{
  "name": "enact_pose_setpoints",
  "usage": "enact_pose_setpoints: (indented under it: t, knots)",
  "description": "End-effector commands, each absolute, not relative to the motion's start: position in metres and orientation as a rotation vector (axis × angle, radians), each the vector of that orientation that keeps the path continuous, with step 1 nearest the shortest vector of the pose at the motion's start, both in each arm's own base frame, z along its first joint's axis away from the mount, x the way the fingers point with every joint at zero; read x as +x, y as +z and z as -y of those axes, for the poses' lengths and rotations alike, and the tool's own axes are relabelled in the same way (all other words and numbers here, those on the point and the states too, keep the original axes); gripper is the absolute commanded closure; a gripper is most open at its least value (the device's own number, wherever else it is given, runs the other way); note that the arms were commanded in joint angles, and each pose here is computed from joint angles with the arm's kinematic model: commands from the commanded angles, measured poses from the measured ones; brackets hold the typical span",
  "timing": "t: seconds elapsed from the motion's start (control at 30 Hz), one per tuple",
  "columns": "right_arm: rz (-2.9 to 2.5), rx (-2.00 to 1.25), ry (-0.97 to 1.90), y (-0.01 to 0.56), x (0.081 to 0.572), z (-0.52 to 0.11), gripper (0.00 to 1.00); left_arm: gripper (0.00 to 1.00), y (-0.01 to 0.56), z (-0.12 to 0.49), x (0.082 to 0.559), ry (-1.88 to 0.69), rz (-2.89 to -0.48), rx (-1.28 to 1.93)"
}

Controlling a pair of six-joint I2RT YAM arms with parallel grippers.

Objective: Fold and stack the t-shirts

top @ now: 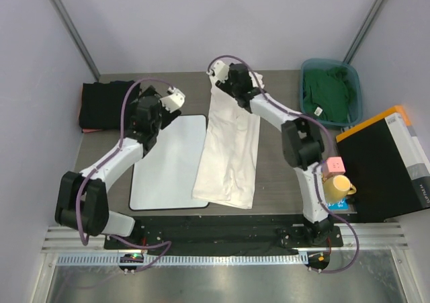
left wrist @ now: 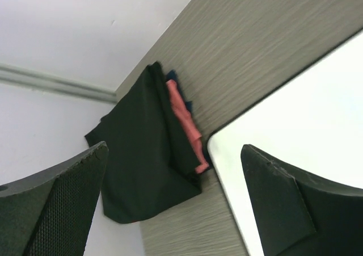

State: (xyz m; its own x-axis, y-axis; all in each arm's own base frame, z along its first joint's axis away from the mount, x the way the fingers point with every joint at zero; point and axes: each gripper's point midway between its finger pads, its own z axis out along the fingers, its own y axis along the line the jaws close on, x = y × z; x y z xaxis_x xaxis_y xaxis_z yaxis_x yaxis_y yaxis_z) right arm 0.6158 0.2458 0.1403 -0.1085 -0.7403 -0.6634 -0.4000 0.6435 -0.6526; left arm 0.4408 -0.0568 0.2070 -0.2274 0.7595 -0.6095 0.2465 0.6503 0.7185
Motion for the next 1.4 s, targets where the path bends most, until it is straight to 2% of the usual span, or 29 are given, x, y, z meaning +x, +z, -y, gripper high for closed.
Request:
enact_pose_setpoints:
  t: [0.0,0.03,0.07,0.1,0.13,0.17,0.27,0.37,0.43,0.5,0.53,0.57,0.6,0.7,0.83,1.17,1.37]
  knots:
    - [-1.604,-1.270,-0.240,0.221,0.512,-0.237,0.36,0.00,0.232,0.113,0.417,0.396,-1.482,0.875]
    - [-1.589,-1.500,-0.198,0.173,0.476,-0.231,0.34,0.00,0.241,0.131,0.405,0.313,-1.390,0.925]
    - [-1.598,-1.620,-0.178,0.156,0.447,-0.220,0.32,0.00,0.218,0.145,0.389,0.240,-1.372,1.014]
    - [-1.509,-1.655,-0.187,0.182,0.422,-0.211,0.31,0.00,0.215,0.156,0.376,0.190,-1.310,1.090]
    - [-1.482,-1.795,-0.172,0.150,0.393,-0.198,0.30,0.00,0.214,0.164,0.362,0.160,-1.248,1.171]
    - [-1.424,-1.892,-0.117,0.144,0.366,-0.195,0.30,0.00,0.194,0.184,0.338,0.048,-1.163,1.311]
    - [-1.256,-2.051,-0.021,0.136,0.303,-0.184,0.30,0.00,0.173,0.204,0.301,-0.025,-0.947,1.508]
    - [-1.116,-2.195,0.065,0.125,0.252,-0.175,0.30,0.00,0.153,0.211,0.274,-0.042,-0.767,1.697]
    - [-1.054,-2.254,0.134,0.111,0.222,-0.176,0.30,0.00,0.131,0.219,0.241,-0.184,-0.670,1.818]
    - [-0.997,-2.266,0.137,0.108,0.204,-0.176,0.29,0.00,0.131,0.228,0.218,-0.234,-0.464,1.874]
    - [-0.968,-2.309,0.174,0.092,0.187,-0.176,0.29,0.00,0.120,0.227,0.204,-0.303,-0.449,1.908]
    - [-0.929,-2.313,0.166,0.091,0.181,-0.177,0.29,0.00,0.125,0.230,0.198,-0.282,-0.328,1.933]
    - [-0.897,-2.329,0.180,0.085,0.174,-0.178,0.29,0.00,0.109,0.227,0.178,-0.394,-0.328,1.975]
    - [-0.828,-2.344,0.232,0.066,0.154,-0.187,0.28,0.00,0.102,0.221,0.150,-0.493,-0.206,2.056]
    - [-0.772,-2.350,0.256,0.047,0.144,-0.201,0.28,0.00,0.091,0.213,0.128,-0.657,-0.146,2.134]
    - [-0.741,-2.288,0.241,0.047,0.156,-0.232,0.28,0.00,0.061,0.221,0.152,-0.582,-0.095,2.179]
    - [-0.772,-2.277,0.249,0.052,0.156,-0.234,0.29,0.00,0.047,0.224,0.186,-0.391,-0.051,2.241]
